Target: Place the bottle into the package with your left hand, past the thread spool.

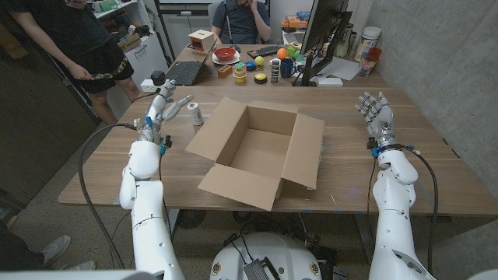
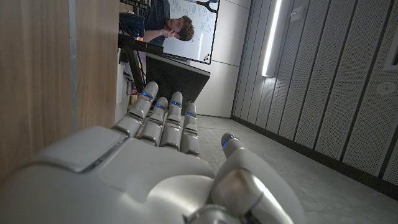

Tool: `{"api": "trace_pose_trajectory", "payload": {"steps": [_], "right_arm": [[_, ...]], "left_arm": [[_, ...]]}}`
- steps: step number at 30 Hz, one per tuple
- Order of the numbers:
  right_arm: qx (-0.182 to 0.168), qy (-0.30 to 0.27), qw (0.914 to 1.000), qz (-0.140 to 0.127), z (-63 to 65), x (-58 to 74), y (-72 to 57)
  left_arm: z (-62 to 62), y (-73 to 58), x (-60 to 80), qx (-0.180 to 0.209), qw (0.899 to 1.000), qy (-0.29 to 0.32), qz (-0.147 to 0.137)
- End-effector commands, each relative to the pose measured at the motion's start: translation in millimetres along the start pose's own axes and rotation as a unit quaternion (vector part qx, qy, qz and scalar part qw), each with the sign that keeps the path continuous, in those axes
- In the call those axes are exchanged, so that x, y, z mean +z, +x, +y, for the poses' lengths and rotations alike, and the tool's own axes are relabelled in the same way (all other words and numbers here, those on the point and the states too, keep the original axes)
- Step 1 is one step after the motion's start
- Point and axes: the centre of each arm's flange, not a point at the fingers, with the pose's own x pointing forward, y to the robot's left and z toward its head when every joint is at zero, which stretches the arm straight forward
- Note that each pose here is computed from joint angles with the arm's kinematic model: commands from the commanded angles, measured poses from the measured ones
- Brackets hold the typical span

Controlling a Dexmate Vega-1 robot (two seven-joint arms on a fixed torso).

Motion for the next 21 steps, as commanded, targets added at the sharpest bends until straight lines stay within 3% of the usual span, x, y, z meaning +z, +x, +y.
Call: {"api": "trace_pose_trajectory", "payload": {"steps": [1,6,10,21], "right_arm": [[-0.009,0.000,0.9999,-0.007,-4.4,4.6,-2.6],[-0.010,-0.002,0.9999,-0.007,-4.5,4.9,-2.6],[-0.011,-0.003,0.9999,-0.007,-3.7,4.7,-2.2],[-0.014,-0.002,0.9999,-0.006,-4.0,2.9,-3.3]], "left_arm": [[18.9,-10.1,0.2,0.014,0.994,0.104,0.000],[26.8,-13.3,-3.7,0.022,0.992,0.125,0.008],[30.7,-15.1,-7.8,0.031,0.988,0.148,0.031],[34.7,-20.7,-18.8,0.067,0.971,0.219,0.073]]}}
